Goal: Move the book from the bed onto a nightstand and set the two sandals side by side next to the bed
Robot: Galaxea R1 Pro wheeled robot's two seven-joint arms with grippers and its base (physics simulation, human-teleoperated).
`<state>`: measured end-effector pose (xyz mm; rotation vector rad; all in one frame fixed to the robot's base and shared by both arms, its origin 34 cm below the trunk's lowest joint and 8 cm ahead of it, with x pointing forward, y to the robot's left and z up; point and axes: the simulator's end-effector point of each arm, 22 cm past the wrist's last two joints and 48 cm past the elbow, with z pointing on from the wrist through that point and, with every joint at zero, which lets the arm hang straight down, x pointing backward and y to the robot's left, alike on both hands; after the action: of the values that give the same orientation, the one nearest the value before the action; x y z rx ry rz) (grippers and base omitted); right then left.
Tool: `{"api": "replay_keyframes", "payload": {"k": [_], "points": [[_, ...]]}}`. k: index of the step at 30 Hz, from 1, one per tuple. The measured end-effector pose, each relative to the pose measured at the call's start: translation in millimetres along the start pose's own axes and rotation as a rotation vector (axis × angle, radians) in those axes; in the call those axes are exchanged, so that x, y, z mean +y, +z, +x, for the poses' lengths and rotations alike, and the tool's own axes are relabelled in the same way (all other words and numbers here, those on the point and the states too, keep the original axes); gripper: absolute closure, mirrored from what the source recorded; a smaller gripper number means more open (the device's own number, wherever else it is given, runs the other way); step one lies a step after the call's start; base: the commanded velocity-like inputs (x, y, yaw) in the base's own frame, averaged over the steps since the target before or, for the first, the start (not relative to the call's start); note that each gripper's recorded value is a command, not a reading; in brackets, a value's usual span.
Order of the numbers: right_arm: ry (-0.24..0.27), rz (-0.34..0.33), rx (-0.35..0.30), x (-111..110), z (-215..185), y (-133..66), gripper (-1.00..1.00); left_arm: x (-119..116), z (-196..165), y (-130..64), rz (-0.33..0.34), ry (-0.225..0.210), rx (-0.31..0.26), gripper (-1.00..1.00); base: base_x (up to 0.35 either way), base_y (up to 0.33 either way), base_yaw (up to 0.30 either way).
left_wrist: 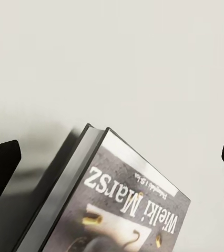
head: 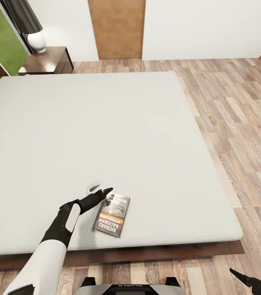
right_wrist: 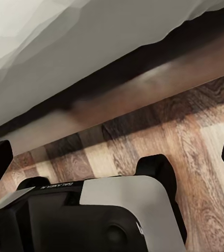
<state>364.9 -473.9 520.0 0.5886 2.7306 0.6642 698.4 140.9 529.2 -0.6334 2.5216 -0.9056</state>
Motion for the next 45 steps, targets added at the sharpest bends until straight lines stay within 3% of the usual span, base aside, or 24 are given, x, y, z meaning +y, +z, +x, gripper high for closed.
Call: {"api": "replay_keyframes", "payload": {"k": [45], "points": [[0.0, 0.0, 0.001, 1.5, -0.2, -2.5, -1.0, -1.8, 0.2, -1.8, -0.001, 0.002, 0.002, -1.0, -0.019, 0.0, 0.0]]}}
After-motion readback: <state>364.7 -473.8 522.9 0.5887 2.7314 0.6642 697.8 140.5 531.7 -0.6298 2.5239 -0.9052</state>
